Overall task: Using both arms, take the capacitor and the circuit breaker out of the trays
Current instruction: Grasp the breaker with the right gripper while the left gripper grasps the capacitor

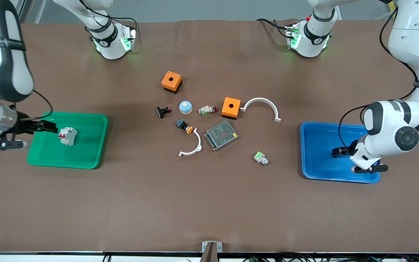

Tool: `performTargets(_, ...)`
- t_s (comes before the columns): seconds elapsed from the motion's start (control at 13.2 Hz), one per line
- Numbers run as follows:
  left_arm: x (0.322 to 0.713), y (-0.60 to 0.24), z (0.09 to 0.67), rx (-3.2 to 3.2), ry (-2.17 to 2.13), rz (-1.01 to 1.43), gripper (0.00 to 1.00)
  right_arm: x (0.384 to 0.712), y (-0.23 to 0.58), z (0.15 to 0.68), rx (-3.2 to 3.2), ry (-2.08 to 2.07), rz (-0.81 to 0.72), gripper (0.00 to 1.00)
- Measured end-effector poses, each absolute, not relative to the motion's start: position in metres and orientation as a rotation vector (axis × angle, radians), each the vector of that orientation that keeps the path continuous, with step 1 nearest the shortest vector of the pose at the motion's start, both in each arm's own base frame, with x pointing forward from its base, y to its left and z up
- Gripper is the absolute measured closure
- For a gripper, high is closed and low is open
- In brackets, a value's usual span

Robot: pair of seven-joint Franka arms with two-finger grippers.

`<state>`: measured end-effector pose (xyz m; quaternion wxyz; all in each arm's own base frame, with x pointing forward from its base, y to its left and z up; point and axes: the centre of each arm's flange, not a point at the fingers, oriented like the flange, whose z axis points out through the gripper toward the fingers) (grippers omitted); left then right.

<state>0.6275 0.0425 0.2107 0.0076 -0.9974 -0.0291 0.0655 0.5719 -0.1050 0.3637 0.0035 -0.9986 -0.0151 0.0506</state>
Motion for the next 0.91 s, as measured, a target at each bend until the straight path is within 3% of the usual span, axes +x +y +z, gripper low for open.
performTargets(0.23, 0.626, 0.04, 0.2, -3.128, -0.098, 0.225, 0.17, 0.551, -0.128, 0.328, -3.132, 0.024, 0.139, 0.0)
performTargets(0.53, 0.625, 0.04, 0.196, -3.129, -0.099, 0.236, 0.3, 0.537, -0.15, 0.294, -3.133, 0.08, 0.122, 0.0)
performTargets(0.68, 0.625, 0.04, 0.196, -3.129, -0.099, 0.235, 0.44, 0.536, -0.148, 0.275, -3.138, 0.077, 0.095, 0.0)
performTargets(0.76, 0.626, 0.04, 0.196, -3.129, -0.1, 0.234, 0.44, 0.536, -0.148, 0.265, -3.14, 0.075, 0.084, 0.0)
performTargets(0.91, 0.627, 0.041, 0.198, -3.13, -0.102, 0.228, 0.6, 0.537, -0.148, 0.248, -3.14, 0.073, 0.09, 0.0)
